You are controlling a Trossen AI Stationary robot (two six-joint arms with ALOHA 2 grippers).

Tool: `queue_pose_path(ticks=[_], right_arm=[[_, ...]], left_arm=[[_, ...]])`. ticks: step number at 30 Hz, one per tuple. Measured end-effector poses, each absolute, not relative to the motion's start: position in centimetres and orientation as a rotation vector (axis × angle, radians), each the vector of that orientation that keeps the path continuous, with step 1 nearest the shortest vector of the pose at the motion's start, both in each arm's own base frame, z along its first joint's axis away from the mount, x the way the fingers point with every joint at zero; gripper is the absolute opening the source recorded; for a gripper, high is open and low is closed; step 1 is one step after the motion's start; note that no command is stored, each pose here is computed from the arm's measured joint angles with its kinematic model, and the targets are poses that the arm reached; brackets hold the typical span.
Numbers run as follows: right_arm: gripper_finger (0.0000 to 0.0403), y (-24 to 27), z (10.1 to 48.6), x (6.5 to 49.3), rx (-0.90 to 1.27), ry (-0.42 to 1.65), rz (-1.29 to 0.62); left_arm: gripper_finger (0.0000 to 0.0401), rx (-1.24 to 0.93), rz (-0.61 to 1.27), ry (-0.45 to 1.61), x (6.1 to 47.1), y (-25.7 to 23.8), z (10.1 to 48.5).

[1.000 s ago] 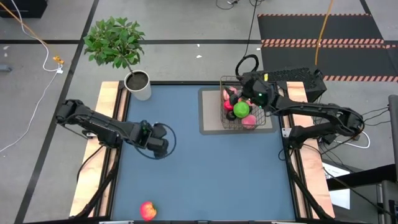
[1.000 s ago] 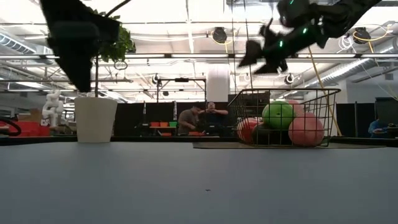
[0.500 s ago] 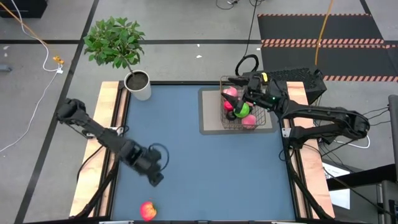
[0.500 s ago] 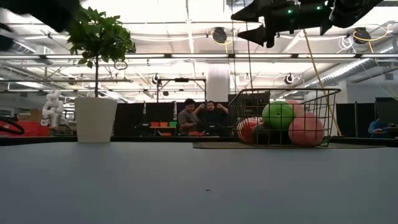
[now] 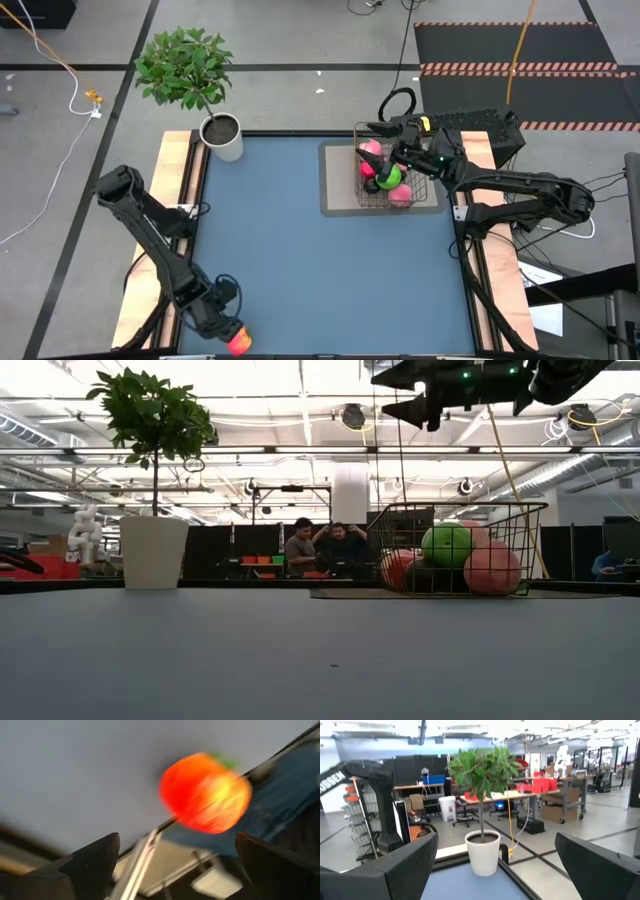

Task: Build produce basket
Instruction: Put the orange tomato into the gold wire basket

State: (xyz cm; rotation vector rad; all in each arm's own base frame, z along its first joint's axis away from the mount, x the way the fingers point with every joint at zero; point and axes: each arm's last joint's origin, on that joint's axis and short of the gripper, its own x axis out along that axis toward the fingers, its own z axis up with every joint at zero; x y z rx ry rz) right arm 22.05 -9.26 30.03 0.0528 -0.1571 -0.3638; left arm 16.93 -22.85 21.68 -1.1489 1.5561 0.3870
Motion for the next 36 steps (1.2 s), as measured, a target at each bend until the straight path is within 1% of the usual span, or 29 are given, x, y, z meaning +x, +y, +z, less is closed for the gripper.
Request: queue_pose_path(ticks=[3,8,15,18,22,31,36], right_arm=[[0.0400,-9.3,30.3,22.1,0.045,-0.191,-0.360],[0.0400,-9.3,29.7,23.2,0.043,-0.209,-0.345],[0.0400,-9.6,28.7,24.6,0.044,-0.233,-0.331],[0.0400,-9.5,28.6,24.7,0.030,-0.224,-0.325],[0.0400,-9.1,28.6,24.8,0.017,-0.222,-0.268],[0.0400,-8.7,28.6,25.0,0.020,-0.214,-0.257],[0.0400,-8.7,28.3,25.0,0.023,-0.192,-0.258]], left_arm=[[0.0394,-1.117,0.399,1.621,16.4,-22.9,21.5],[0.0394,-1.067,0.334,1.616,16.3,-23.1,21.6],[0.0394,-0.949,0.158,1.602,16.4,-23.3,21.7],[0.0394,-0.862,0.106,1.608,16.3,-23.1,21.6],[0.0394,-0.712,0.063,1.629,16.1,-22.8,20.9],[0.0394,-0.290,-0.153,1.658,16.7,-23.6,17.3],[0.0394,-0.197,-0.222,1.656,17.3,-24.4,15.1]])
